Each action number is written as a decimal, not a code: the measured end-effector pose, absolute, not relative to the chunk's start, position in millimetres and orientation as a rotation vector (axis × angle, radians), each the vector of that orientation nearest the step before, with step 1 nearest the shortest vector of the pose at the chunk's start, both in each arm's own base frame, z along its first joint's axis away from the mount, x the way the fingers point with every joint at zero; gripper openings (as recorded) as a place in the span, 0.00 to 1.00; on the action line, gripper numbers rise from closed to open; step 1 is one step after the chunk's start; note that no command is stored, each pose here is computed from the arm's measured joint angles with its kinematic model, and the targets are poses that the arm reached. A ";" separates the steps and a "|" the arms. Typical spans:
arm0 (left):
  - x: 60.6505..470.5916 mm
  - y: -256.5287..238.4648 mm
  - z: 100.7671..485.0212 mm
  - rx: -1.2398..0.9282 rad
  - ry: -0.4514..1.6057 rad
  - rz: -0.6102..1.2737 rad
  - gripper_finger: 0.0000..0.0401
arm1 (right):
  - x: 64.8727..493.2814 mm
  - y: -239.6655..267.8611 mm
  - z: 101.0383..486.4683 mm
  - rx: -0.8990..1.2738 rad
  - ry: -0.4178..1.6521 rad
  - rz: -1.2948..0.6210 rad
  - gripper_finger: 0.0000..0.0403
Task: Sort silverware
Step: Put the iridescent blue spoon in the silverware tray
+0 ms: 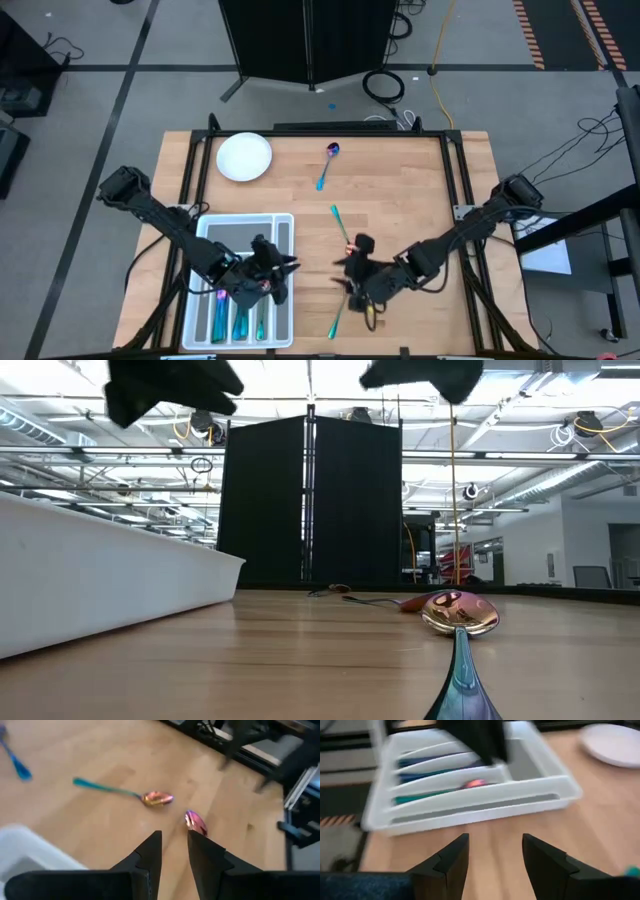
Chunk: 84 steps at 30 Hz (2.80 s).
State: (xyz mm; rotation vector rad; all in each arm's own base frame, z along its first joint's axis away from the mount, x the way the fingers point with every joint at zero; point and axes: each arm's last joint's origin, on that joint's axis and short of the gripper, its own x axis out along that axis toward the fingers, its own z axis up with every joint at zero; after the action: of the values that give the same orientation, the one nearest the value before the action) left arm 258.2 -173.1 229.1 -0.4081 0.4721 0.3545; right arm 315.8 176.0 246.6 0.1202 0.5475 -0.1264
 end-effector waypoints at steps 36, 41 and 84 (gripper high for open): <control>275.6 -162.0 225.8 0.049 0.411 0.430 0.23 | 380.3 -127.4 179.8 0.901 0.496 -0.786 0.42; 275.7 -161.8 225.7 0.054 0.413 0.430 0.23 | 400.4 -148.5 166.3 0.881 0.621 -0.857 0.42; 276.9 -164.3 225.0 0.007 0.453 0.337 0.23 | 436.4 -175.6 122.2 0.829 1.007 -1.006 0.19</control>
State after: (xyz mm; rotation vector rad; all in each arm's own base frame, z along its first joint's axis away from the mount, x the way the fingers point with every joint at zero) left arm 276.9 -164.3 225.0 0.0070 0.4533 0.3372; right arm 436.4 -175.6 122.2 0.8287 1.0069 -1.0061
